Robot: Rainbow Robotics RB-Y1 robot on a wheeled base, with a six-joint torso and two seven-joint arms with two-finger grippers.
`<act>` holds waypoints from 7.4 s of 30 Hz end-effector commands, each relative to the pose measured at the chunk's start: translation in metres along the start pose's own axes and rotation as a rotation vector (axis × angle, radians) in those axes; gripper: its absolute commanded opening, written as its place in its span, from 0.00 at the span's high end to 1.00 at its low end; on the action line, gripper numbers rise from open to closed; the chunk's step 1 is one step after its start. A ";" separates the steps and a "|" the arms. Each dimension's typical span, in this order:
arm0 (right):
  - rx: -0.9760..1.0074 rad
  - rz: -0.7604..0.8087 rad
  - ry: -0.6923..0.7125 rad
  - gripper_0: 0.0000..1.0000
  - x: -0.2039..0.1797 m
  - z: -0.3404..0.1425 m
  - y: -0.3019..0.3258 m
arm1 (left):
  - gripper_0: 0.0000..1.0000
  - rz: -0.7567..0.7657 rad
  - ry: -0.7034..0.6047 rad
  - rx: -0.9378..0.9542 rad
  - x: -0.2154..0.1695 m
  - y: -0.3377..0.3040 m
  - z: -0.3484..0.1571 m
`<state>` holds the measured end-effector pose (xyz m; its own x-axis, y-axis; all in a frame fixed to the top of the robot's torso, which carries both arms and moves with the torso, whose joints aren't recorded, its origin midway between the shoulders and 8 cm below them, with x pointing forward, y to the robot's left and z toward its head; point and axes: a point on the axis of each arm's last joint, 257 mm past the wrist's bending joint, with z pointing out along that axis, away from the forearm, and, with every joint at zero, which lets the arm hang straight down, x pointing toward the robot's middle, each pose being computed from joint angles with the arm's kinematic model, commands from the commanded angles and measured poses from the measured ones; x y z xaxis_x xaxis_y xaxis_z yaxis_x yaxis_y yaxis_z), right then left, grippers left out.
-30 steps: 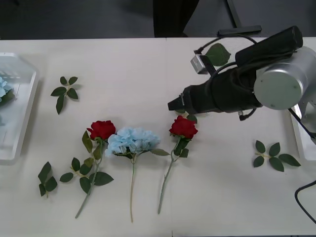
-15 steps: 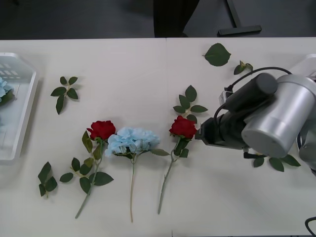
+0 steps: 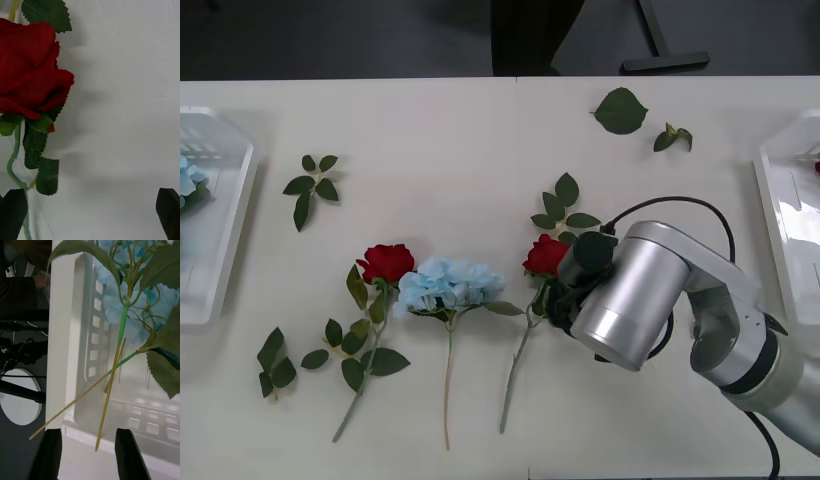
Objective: Place the red flowers into the right box and the blue flowers into the left box. If a person shows an open palm, hand one flower to the person first, then continue sorting.
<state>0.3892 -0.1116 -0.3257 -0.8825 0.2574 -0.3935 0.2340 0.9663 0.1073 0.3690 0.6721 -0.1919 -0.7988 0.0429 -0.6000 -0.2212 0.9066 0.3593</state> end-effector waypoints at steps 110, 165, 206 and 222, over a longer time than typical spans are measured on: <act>0.625 -0.390 -0.186 1.00 -0.329 -0.021 -0.429 | 1.00 0.275 -0.209 0.411 -0.043 -0.441 -0.072; 0.110 -0.661 -0.021 0.00 -0.299 -0.080 -0.365 | 1.00 -0.081 -0.486 0.912 -0.166 -0.472 -0.262; -0.505 -0.618 0.078 0.00 -0.203 -0.076 -0.249 | 1.00 -0.086 -0.473 0.911 -0.164 -0.473 -0.258; -0.484 -0.617 0.083 0.00 -0.203 -0.073 -0.254 | 1.00 -0.076 -0.489 0.916 -0.166 -0.473 -0.261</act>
<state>0.4799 -0.3805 -0.2212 -0.8377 -0.3231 -0.4402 -0.4924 0.7954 0.3534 0.4615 0.1408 -0.0982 -0.4948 -0.0602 -0.8669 0.3660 0.8904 -0.2707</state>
